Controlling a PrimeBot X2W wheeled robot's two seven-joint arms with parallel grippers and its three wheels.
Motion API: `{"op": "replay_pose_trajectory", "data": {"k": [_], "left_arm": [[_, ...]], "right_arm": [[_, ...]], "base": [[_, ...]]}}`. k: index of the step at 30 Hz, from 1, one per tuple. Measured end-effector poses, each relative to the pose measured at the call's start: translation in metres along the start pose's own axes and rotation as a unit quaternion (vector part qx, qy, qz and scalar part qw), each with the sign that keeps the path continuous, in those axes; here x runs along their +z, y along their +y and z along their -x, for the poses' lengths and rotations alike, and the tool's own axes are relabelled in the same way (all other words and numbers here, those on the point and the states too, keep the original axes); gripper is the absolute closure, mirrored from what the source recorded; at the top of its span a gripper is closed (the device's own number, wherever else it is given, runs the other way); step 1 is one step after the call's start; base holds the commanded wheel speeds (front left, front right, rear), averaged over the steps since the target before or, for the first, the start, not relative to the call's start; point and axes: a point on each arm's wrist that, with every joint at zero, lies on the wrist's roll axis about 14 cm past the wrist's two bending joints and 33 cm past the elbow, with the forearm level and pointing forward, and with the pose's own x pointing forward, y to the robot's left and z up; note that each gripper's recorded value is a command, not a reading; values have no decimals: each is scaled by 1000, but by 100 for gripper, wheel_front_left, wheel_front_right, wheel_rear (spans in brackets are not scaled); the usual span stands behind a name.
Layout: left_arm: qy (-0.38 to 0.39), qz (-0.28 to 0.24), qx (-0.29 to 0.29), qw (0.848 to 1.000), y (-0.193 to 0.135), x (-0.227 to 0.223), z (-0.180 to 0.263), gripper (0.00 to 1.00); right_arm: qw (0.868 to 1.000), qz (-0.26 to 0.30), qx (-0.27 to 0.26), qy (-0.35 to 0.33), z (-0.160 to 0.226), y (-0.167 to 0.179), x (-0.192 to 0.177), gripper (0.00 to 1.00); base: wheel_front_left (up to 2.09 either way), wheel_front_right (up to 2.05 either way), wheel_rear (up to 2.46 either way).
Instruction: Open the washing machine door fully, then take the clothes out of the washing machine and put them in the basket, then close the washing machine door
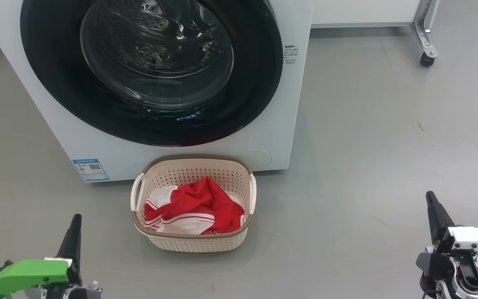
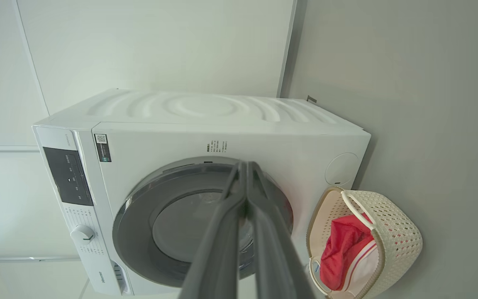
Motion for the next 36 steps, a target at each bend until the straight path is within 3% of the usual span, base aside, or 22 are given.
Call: {"op": "replay_pose_trajectory", "data": {"k": [36], "left_arm": [[-1, 9, -4, 1000, -3, 2, -2, 100]], "right_arm": [[1000, -13, 4, -1, 0, 1, 1, 100]], "base": [[0, 0, 0]]}}
